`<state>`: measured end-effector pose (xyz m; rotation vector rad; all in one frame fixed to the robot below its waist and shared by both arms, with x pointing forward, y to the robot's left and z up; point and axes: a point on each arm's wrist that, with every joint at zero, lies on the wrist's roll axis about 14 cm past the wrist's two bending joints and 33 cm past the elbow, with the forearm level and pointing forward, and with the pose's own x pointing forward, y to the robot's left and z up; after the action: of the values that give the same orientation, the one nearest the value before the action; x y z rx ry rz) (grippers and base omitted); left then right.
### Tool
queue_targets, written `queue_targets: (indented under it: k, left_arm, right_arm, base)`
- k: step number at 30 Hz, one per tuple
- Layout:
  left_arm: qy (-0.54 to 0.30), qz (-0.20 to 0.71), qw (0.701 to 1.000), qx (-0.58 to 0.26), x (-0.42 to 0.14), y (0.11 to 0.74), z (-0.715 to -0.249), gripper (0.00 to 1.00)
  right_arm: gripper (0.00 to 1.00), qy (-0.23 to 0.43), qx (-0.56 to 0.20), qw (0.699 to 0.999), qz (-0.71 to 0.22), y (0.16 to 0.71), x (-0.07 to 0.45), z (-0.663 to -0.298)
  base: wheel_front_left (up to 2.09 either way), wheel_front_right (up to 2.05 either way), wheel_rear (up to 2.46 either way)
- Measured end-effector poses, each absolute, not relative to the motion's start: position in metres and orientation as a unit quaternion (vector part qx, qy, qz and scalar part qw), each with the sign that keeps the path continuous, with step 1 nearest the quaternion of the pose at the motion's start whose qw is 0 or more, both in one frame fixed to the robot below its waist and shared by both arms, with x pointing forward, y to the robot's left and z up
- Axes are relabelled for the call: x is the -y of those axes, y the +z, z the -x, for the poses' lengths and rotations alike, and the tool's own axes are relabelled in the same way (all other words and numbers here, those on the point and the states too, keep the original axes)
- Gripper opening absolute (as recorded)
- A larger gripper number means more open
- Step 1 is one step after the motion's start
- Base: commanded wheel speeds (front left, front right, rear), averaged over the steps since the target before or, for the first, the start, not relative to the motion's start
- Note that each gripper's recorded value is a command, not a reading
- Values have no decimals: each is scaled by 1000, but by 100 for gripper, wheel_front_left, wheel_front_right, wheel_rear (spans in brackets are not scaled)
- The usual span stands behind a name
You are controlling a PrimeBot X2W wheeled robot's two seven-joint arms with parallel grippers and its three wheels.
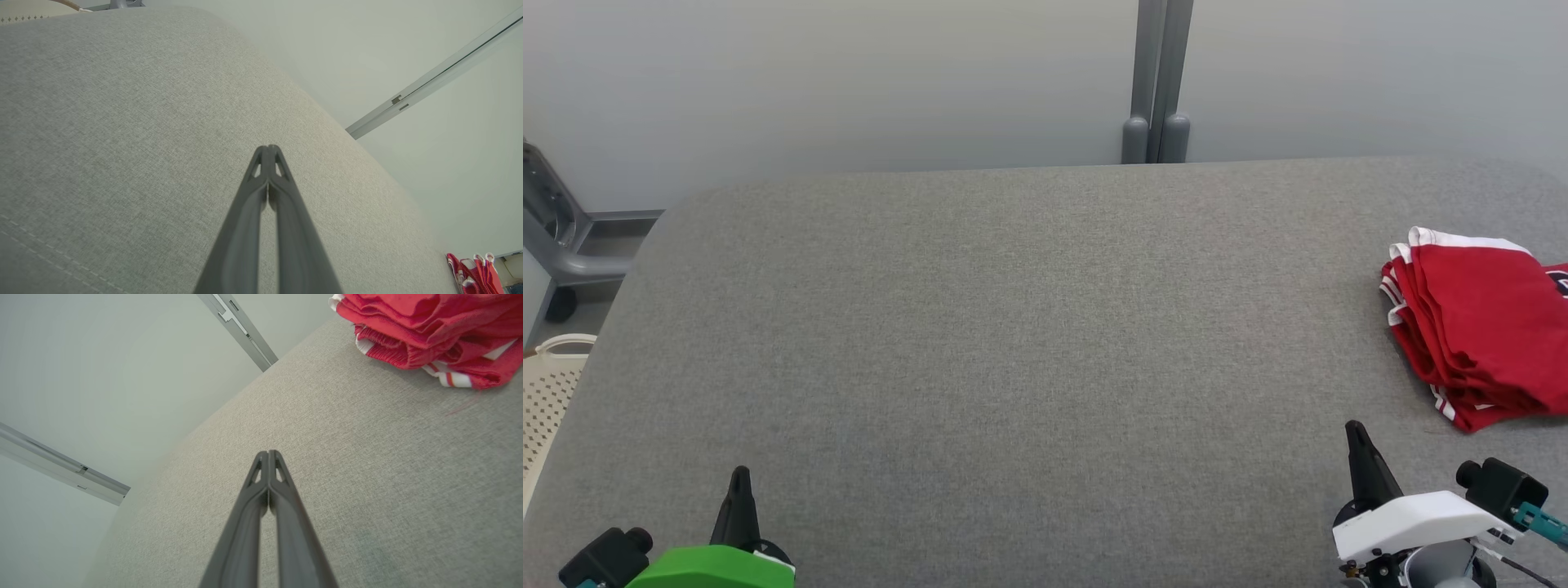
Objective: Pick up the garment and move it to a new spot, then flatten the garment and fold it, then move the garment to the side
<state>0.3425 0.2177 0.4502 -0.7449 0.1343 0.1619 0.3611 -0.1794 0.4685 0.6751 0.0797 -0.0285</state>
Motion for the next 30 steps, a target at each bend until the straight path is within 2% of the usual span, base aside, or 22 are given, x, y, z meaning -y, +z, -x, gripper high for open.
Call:
queue_targets:
  k: [30]
  left_arm:
    - [61, 519, 851, -56, -212, 466, -365, 0]
  right_arm:
    - [0, -31, -18, 865, -501, 483, 189, -369]
  base:
    - [0, 0, 0]
